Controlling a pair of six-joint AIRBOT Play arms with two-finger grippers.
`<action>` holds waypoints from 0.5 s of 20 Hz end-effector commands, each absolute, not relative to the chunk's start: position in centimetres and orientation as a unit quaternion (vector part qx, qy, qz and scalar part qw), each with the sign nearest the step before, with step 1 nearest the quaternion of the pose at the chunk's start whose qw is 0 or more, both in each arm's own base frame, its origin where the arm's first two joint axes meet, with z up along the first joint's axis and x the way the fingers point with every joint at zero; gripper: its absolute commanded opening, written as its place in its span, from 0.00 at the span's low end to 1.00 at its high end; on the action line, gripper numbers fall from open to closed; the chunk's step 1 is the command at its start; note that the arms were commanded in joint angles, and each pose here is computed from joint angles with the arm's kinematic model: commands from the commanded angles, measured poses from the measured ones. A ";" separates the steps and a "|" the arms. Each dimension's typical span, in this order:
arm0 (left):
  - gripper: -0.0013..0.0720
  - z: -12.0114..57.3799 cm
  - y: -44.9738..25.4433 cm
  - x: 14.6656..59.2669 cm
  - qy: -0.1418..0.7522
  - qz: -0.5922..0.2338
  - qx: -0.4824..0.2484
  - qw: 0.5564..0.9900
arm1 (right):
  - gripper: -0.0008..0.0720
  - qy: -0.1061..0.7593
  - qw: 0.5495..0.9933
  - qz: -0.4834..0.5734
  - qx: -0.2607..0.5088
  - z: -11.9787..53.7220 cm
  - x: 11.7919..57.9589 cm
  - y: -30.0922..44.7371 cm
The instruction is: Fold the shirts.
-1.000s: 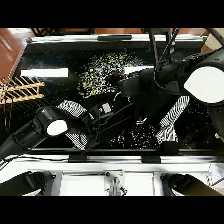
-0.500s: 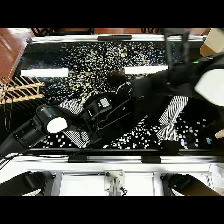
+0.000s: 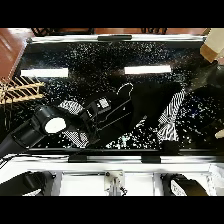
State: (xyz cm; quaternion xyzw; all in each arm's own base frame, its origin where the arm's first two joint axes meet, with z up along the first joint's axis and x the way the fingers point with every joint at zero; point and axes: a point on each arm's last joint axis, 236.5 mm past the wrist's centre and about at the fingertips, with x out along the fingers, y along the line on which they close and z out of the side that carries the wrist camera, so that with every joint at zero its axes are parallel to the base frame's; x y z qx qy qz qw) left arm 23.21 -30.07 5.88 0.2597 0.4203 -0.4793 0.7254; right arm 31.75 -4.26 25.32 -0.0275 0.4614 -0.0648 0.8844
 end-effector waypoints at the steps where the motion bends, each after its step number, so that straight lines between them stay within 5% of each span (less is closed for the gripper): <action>1: 0.09 6.3 -29.2 22.9 0.419 -0.479 0.276 0.720 | 0.81 0.552 0.790 0.072 -0.256 21.8 29.7 -8.4; 3: 0.09 5.8 -28.3 22.4 0.420 -0.487 0.309 0.700 | 0.80 0.545 0.728 0.212 -0.358 19.7 30.5 -6.8; 7: 0.08 4.9 -26.1 22.8 0.422 -0.478 0.375 0.673 | 0.80 0.452 0.683 0.406 -0.405 17.2 33.1 -1.0; 10: 0.08 4.9 -26.0 22.9 0.421 -0.477 0.378 0.673 | 0.80 0.433 0.638 0.458 -0.442 15.7 33.8 0.7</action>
